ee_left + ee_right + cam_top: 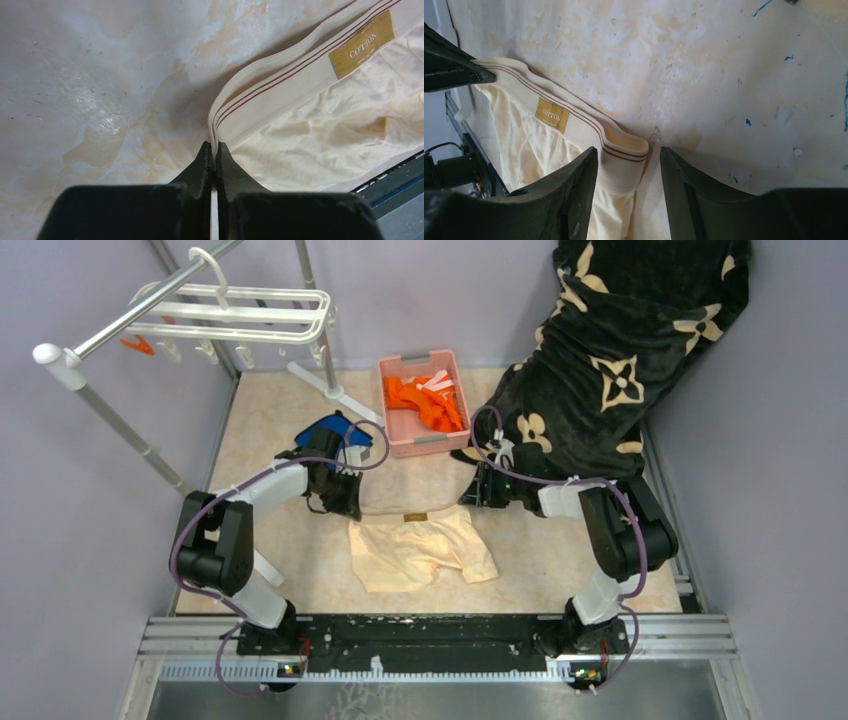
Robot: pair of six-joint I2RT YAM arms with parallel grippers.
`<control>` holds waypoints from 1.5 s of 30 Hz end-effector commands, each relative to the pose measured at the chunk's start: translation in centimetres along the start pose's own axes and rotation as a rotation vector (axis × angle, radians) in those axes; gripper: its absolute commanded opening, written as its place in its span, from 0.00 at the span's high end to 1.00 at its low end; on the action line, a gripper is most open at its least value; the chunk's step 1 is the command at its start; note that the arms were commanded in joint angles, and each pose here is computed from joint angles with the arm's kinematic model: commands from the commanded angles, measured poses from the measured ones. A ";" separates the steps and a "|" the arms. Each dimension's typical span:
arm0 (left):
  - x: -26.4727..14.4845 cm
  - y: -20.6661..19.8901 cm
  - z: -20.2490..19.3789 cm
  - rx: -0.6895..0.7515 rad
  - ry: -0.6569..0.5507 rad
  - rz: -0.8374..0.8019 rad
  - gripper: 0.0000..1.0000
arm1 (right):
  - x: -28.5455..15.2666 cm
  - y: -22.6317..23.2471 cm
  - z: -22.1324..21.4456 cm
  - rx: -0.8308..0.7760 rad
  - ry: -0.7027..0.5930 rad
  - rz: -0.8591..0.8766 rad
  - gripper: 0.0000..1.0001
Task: Clip the underwear to the hanger
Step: Flatten out the underwear at the center of the board.
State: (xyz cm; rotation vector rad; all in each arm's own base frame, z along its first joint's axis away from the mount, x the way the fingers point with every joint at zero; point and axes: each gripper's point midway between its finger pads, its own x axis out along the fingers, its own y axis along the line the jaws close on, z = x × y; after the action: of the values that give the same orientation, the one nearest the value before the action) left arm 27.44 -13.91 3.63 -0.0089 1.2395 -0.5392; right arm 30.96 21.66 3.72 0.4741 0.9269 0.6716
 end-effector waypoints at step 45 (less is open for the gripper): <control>0.0 0.0 1.0 0.017 -0.040 -0.047 1.00 | -1.7 0.8 0.2 0.073 -0.059 -0.072 0.41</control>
State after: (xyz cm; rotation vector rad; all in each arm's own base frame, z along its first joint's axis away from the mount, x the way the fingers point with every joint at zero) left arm 27.81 -14.00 3.21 -0.0312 1.2369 -0.5609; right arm 29.96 19.85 4.55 0.4977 0.9363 0.5186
